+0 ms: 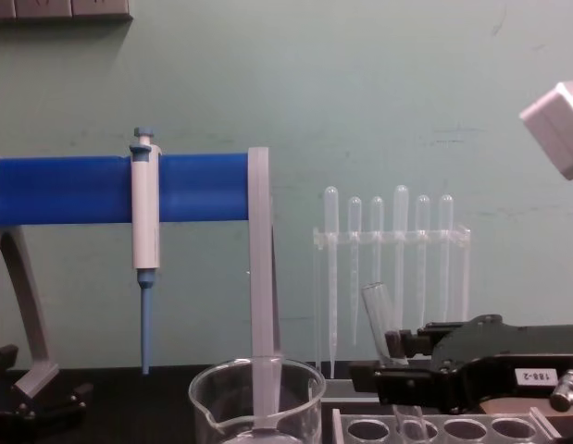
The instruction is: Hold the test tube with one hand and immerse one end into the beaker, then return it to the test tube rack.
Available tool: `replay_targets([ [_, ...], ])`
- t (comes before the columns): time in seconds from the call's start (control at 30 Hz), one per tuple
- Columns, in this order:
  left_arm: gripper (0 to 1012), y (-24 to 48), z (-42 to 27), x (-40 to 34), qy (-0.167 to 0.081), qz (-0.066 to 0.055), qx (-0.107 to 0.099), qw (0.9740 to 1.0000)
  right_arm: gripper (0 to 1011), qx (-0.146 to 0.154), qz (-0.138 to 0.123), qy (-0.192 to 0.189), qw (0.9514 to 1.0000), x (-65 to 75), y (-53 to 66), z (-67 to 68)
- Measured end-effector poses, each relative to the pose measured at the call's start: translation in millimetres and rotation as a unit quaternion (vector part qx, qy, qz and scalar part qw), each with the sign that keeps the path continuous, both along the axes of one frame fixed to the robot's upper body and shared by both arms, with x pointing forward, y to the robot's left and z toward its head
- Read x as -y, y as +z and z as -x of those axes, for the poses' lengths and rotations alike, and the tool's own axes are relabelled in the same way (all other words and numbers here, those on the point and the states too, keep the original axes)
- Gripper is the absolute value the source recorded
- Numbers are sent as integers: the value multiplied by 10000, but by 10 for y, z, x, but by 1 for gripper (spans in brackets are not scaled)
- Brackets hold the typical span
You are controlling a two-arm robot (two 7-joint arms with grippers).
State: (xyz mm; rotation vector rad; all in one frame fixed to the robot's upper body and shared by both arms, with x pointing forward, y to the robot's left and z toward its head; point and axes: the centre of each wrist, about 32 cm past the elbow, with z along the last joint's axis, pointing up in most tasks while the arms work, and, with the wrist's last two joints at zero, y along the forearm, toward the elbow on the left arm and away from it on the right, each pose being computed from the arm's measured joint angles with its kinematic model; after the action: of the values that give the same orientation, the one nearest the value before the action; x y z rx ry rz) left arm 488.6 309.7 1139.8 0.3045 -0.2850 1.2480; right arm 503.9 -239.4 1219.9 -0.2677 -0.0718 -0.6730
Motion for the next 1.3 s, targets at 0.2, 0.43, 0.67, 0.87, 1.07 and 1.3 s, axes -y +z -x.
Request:
replay_targets([
  [0.2,1000,0,0,0,0,0,0,10000,465,-6,15,1,10000,-14,-5,-5],
  [0.43,1000,0,0,0,0,0,0,10000,250,18,-15,-3,10000,-15,7,3],
  [0.67,1000,0,0,0,0,0,0,10000,224,100,-252,-52,9996,10,44,59],
  [0.87,1000,0,0,0,0,0,0,10000,224,275,-699,-202,9970,75,111,166],
  [1.07,1000,0,0,0,0,0,0,10000,224,488,-1115,-341,9920,118,215,283],
  [1.3,1000,0,0,0,0,0,0,10000,224,542,-1220,-401,9902,125,262,317],
])
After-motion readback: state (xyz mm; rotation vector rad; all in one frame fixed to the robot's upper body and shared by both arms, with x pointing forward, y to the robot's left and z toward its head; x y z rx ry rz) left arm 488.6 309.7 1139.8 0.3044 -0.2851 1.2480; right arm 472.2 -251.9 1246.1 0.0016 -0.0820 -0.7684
